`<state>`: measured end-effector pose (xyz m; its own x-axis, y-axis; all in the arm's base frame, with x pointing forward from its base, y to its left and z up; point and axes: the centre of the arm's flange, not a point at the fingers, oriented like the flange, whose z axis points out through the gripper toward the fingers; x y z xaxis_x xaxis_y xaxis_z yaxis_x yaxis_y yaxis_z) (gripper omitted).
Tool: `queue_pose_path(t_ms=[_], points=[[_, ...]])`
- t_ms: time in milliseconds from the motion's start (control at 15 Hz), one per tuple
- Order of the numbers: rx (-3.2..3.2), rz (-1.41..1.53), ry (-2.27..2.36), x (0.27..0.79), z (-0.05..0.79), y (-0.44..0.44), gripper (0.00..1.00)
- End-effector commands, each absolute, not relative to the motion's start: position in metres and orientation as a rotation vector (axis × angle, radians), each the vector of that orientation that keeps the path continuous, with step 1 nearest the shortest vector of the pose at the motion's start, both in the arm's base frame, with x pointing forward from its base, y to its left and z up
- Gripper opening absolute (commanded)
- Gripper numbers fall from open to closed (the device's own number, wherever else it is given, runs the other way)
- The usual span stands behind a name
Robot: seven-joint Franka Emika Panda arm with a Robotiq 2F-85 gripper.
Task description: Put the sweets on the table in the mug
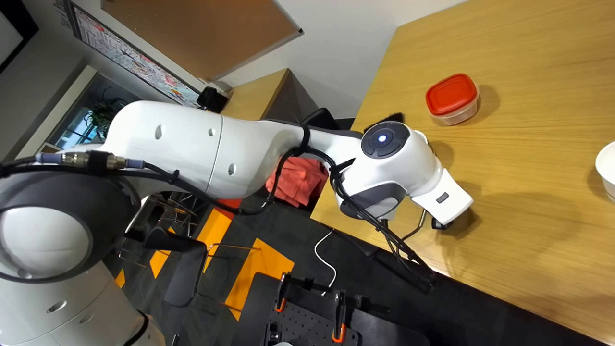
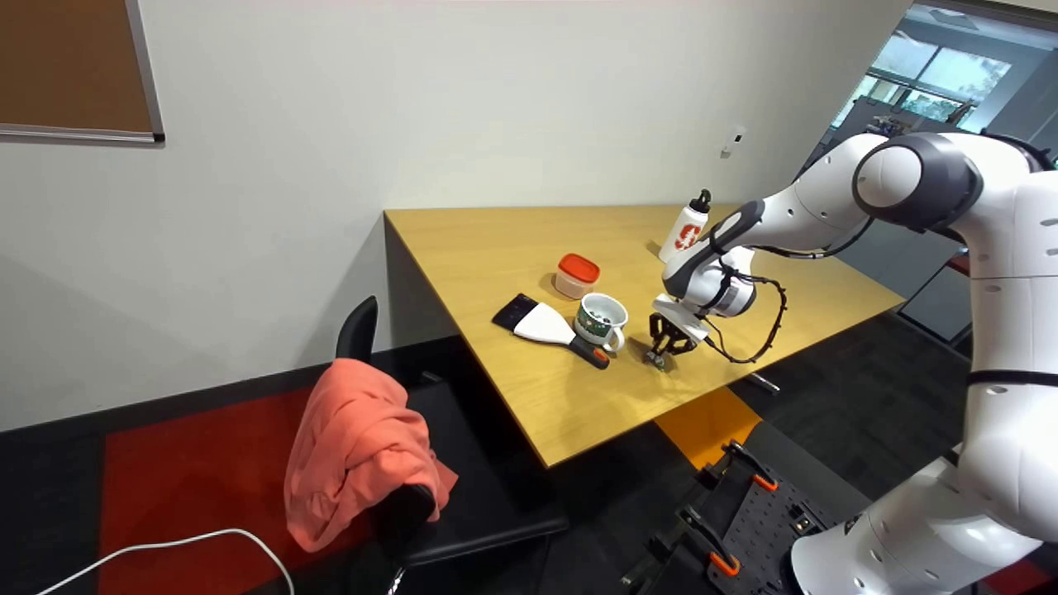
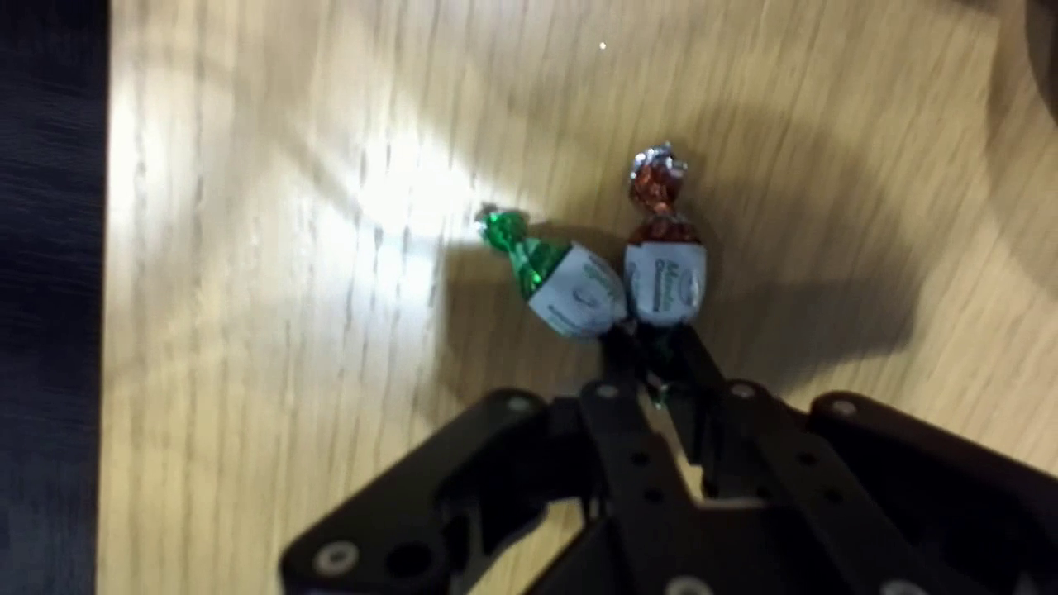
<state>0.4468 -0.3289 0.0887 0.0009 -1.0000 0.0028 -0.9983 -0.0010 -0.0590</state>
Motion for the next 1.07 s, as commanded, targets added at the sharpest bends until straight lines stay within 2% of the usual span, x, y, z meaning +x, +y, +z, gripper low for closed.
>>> queue_pose_path(t_ms=[0, 600, 1000], points=[[-2.171, -0.017, 2.192, 0.452, 0.084, -0.329, 0.0], [-2.26, -0.13, 2.155, 0.443, 0.162, -0.294, 0.0], [-2.315, -0.399, 2.092, 0.45, 0.226, -0.266, 0.0]])
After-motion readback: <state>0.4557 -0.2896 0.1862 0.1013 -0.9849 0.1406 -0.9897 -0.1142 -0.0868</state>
